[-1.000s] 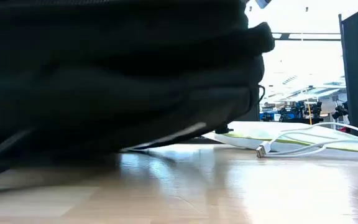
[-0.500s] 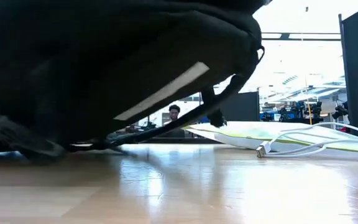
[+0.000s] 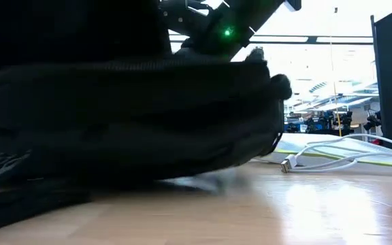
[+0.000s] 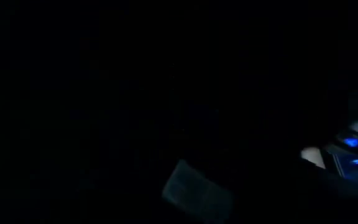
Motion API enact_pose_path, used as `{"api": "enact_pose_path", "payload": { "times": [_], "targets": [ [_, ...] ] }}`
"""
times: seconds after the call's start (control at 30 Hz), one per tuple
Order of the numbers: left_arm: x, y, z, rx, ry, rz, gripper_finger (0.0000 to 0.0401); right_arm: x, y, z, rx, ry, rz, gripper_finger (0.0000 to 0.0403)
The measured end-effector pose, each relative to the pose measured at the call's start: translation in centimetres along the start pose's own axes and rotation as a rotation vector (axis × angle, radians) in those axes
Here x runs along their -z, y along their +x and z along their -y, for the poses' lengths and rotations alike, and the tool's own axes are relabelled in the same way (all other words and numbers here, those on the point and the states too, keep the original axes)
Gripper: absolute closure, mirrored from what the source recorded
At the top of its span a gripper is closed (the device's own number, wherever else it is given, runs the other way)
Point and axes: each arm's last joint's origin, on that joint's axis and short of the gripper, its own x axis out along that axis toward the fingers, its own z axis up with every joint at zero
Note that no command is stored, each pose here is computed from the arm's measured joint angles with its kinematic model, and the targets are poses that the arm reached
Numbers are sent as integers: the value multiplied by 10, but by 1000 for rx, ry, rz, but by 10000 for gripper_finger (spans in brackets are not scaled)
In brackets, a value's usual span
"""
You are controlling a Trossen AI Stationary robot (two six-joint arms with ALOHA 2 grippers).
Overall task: Unpack backpack
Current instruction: Remove the cellphone from the backpack
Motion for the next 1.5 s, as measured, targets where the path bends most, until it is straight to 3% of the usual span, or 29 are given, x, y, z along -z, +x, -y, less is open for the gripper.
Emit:
{"api": "enact_pose_path", "payload": {
  "times": [0.17, 0.4, 0.53, 0.63, 0.87, 0.97, 1.1, 1.2, 1.4, 1.5],
  "targets": [
    [-4, -3, -4, -3, 12, 0, 100, 4, 0, 0, -3, 13, -34, 155],
    [-20, -42, -22, -23, -31, -1, 94, 13, 3, 3, 4, 35, -110, 159],
    [-14, -60, -31, -113, -72, -11, 93, 13, 2, 3, 3, 52, -114, 152],
    [4, -64, -36, -204, -112, -87, 97, 13, 2, 3, 1, 62, -113, 147],
    [58, -53, -30, -218, -244, -174, 127, 11, -2, -3, -16, 83, -95, 155],
    [90, -46, -34, -259, -360, -195, 142, 9, -5, -7, -26, 90, -75, 160],
    [133, -31, -37, -235, -519, -336, 152, 5, -9, -12, -37, 90, -38, 162],
    [160, -20, -43, -285, -616, -445, 153, 3, -9, -13, -51, 92, -24, 157],
    [188, -13, -61, -515, -717, -561, 153, 0, -9, -13, -89, 112, 7, 146],
    [191, -6, -63, -534, -762, -628, 153, -1, -9, -14, -98, 110, 17, 144]
  ]
}}
